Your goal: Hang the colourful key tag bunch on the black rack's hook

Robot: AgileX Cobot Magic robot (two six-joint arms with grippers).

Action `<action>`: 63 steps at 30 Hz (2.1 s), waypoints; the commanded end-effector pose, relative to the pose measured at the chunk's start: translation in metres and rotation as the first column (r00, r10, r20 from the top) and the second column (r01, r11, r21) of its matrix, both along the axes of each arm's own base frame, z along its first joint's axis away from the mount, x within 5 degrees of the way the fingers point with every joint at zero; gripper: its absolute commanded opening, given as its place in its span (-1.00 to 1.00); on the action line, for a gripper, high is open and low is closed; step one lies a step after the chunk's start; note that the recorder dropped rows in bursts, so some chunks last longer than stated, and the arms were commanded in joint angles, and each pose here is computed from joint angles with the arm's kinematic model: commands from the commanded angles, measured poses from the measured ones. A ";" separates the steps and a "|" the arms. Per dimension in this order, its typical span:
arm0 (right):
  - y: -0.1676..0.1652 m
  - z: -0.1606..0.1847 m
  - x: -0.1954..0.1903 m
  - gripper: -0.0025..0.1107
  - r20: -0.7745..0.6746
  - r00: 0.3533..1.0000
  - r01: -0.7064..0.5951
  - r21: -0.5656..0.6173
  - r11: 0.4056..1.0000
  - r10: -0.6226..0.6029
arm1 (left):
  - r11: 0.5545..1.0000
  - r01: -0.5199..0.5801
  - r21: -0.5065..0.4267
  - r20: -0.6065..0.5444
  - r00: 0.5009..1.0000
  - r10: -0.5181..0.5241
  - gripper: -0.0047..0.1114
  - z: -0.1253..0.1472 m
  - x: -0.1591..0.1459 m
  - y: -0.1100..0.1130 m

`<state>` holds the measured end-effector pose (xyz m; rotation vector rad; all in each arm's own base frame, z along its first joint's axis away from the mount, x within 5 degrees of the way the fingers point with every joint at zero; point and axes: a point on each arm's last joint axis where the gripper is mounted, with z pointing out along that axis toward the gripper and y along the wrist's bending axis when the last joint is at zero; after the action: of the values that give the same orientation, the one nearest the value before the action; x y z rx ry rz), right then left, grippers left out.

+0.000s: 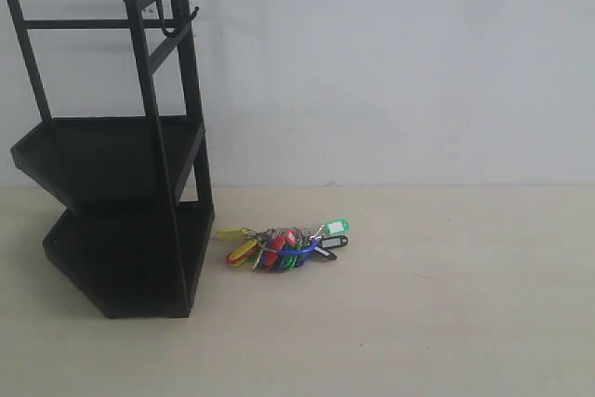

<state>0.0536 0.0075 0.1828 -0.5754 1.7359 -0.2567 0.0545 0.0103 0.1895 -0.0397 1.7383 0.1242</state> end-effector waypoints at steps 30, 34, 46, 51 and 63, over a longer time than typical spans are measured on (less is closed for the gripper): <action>0.028 0.193 -0.012 -0.96 -0.319 0.930 0.117 0.728 0.676 0.182 | 1.000 0.000 -0.005 0.000 1.000 0.000 -0.84 0.001 0.000 0.000; 0.037 0.172 0.021 -0.96 -0.529 0.816 0.174 0.605 0.777 0.230 | 1.000 0.000 -0.005 0.000 1.000 0.000 -0.84 0.001 0.000 0.000; 0.086 0.121 0.143 -0.83 -0.559 0.618 -0.034 0.683 0.730 0.553 | 1.000 0.000 -0.005 0.000 1.000 0.000 -0.84 0.001 0.000 0.000; 0.113 0.090 0.188 -0.25 -0.585 0.676 0.056 0.647 0.760 0.448 | 1.000 0.000 -0.005 0.000 1.000 0.000 -0.84 0.001 0.000 0.000; 0.177 0.011 0.306 -0.06 -0.741 0.530 0.466 0.661 0.588 0.413 | 1.000 0.001 -0.005 0.002 1.000 -0.001 -0.84 0.001 0.000 0.000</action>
<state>0.3415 0.1723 0.2067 0.0652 2.5120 0.9421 0.0545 0.0103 0.1895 -0.0397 1.7383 0.1242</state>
